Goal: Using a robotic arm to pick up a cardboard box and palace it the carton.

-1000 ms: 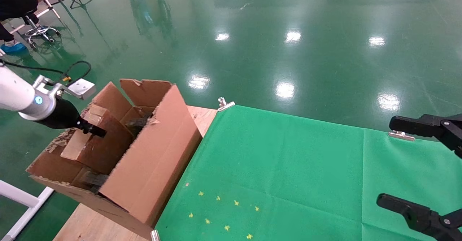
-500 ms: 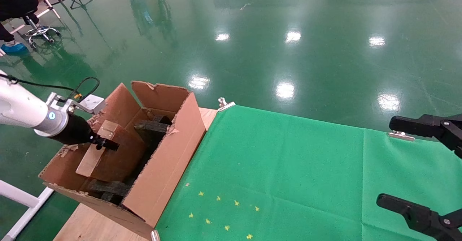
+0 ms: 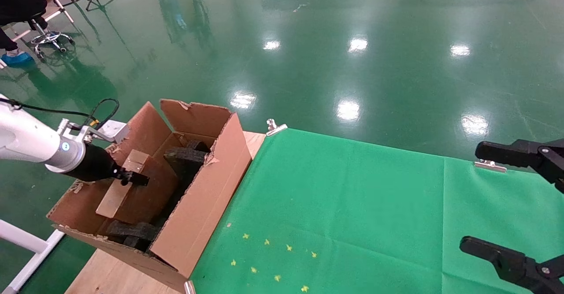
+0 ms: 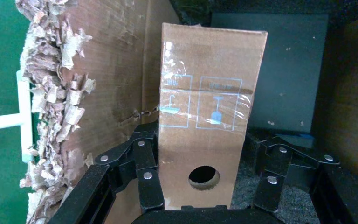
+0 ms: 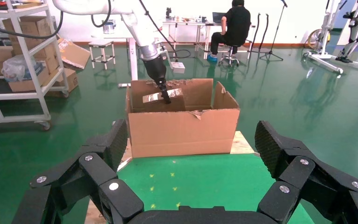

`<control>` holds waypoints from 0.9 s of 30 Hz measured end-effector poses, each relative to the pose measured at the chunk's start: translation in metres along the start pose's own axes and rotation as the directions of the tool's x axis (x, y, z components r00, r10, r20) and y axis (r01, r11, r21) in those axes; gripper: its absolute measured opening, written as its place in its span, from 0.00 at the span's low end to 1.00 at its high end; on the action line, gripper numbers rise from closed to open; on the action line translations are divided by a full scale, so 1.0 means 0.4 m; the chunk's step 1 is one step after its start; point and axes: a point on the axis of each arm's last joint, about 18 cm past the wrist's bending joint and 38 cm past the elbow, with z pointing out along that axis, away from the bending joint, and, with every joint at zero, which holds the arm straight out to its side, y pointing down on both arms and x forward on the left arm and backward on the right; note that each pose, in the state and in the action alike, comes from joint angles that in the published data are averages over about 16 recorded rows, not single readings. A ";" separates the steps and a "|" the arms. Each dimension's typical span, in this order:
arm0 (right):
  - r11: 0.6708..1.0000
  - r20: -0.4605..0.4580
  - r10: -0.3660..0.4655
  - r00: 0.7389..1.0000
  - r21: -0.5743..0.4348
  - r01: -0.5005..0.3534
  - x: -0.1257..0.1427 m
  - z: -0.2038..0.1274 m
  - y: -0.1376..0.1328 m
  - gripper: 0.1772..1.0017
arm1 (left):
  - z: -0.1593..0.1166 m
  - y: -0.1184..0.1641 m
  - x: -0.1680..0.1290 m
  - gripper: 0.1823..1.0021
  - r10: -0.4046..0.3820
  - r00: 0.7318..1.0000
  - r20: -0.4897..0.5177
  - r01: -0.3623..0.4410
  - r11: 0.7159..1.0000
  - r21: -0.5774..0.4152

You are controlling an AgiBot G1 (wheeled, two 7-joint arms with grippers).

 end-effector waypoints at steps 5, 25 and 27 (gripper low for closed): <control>1.000 0.000 0.000 1.000 0.000 0.000 0.000 0.000 0.000 1.00 | -0.006 -0.005 -0.004 0.31 0.005 1.000 0.010 -0.005 1.000 0.000; 1.000 0.000 0.000 1.000 0.000 0.000 0.000 0.000 0.000 1.00 | -0.244 -0.177 0.005 0.78 0.061 0.992 -0.107 -0.041 0.983 0.180; 1.000 0.000 0.000 1.000 0.000 0.000 0.000 0.000 0.000 1.00 | -0.273 -0.189 0.019 0.82 0.083 0.986 -0.144 -0.053 0.979 0.199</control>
